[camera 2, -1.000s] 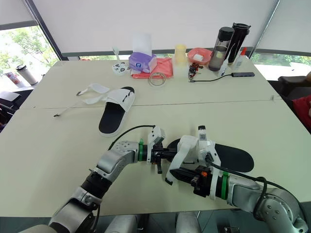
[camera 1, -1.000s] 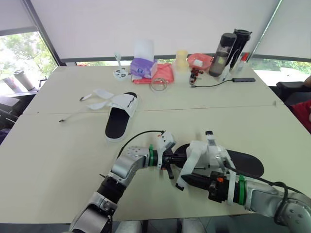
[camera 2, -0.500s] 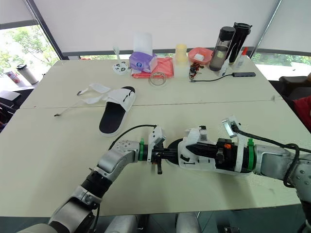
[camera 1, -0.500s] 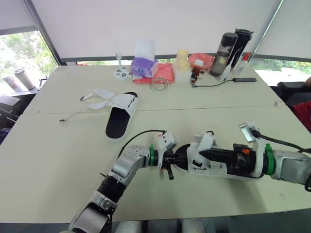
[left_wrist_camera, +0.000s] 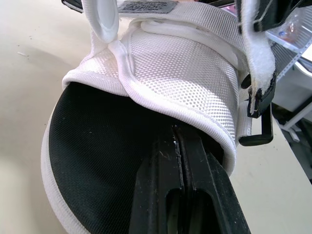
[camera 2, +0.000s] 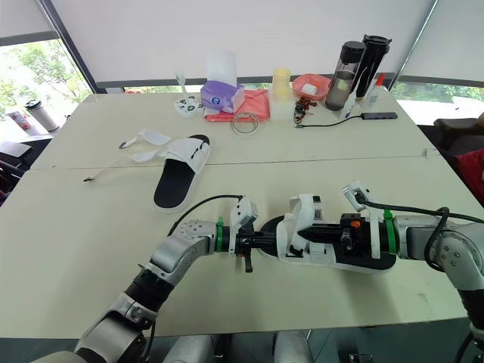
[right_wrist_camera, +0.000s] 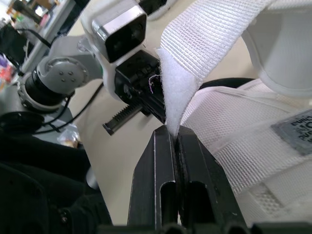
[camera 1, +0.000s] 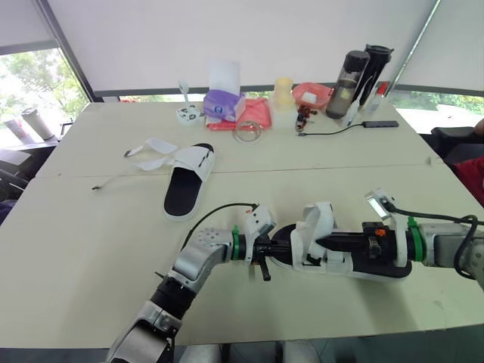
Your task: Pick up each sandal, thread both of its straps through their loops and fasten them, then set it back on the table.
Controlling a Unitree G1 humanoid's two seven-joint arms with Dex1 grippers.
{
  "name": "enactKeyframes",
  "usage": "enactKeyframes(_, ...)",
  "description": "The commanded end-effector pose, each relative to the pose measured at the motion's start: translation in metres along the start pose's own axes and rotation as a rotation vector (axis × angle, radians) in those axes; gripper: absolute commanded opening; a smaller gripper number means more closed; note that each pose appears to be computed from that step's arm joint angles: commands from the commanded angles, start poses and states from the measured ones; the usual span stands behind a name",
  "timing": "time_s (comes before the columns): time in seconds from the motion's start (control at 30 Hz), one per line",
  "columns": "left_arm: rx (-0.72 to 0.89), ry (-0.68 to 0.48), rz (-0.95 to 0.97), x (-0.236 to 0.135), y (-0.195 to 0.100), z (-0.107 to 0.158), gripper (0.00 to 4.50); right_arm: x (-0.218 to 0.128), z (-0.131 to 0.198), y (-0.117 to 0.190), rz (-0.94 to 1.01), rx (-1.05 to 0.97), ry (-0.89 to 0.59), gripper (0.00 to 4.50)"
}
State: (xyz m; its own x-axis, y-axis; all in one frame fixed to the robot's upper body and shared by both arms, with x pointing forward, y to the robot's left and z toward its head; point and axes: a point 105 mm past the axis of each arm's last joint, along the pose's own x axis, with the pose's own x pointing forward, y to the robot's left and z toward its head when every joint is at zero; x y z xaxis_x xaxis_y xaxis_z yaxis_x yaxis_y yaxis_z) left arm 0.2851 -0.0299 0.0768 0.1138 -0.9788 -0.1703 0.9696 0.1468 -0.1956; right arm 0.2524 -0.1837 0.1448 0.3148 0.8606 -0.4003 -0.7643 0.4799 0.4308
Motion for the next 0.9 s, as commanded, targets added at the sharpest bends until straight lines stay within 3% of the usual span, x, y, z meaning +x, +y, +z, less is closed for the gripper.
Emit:
enactKeyframes(0.03, -0.036, 0.046, 0.042, -0.005, 0.005, -0.014, 0.00, 0.006, 0.000, 0.000, 0.007, -0.056, 0.019, 0.05)
enactKeyframes(0.4, -0.054, 0.033, 0.056, -0.006, 0.008, -0.012, 0.00, 0.010, -0.013, 0.011, 0.061, -0.197, 0.123, 0.05)
enactKeyframes(0.67, -0.064, 0.024, 0.058, -0.005, 0.009, -0.011, 0.00, 0.004, -0.008, 0.006, 0.047, -0.326, 0.131, 0.05)
enactKeyframes(0.9, -0.071, 0.022, 0.064, -0.005, 0.010, -0.011, 0.00, 0.000, 0.008, 0.004, 0.043, -0.265, 0.049, 0.05)
